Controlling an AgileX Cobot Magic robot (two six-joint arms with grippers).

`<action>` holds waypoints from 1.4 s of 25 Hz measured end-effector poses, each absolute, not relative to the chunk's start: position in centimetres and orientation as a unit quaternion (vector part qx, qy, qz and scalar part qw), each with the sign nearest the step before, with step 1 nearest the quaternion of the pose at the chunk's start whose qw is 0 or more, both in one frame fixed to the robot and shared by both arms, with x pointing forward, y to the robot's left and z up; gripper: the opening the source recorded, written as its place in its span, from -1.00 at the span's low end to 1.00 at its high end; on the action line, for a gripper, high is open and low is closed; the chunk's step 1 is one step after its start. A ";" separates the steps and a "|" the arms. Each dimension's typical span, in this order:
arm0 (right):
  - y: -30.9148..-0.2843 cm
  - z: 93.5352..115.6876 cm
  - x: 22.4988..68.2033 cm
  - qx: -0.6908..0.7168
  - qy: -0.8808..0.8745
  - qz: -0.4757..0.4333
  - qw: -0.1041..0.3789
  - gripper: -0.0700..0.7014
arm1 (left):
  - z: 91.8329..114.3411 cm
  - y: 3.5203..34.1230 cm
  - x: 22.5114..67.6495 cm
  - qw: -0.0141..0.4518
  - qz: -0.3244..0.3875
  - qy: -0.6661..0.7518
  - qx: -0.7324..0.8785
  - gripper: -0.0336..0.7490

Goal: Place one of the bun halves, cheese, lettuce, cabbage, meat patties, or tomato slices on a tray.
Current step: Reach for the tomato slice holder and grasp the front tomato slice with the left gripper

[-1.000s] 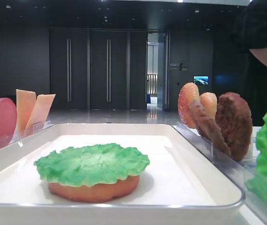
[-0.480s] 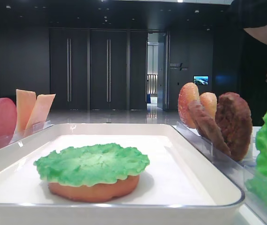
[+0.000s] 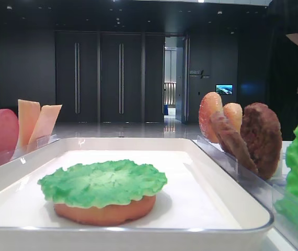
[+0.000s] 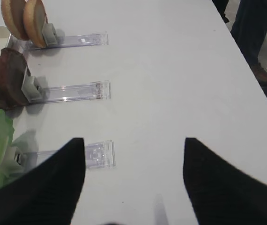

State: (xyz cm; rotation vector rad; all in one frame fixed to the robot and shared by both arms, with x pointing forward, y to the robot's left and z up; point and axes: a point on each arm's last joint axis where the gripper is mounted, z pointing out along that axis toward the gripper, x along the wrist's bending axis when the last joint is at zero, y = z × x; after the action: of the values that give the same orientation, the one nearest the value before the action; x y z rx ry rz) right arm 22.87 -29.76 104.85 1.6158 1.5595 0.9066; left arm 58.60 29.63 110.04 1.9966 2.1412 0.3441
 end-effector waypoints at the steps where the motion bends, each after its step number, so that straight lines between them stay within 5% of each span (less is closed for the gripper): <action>1: -29.8 104.9 22.9 0.624 0.603 0.350 0.352 0.31 | 110.0 28.8 58.6 0.096 0.118 0.719 0.678 0.19; 15: -29.8 104.9 22.9 0.624 0.603 0.350 0.353 0.31 | 108.1 18.7 57.2 0.091 0.085 0.696 0.707 0.19; 35: -29.8 104.9 22.9 0.624 0.603 0.350 0.353 0.31 | 103.8 17.6 57.4 0.035 0.053 0.704 0.708 0.19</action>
State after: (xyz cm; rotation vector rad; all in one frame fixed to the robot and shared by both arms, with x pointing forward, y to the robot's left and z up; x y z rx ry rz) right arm 22.87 -29.76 104.85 1.6156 1.5591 0.9056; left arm 57.41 17.62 103.78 2.1744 2.1629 0.1613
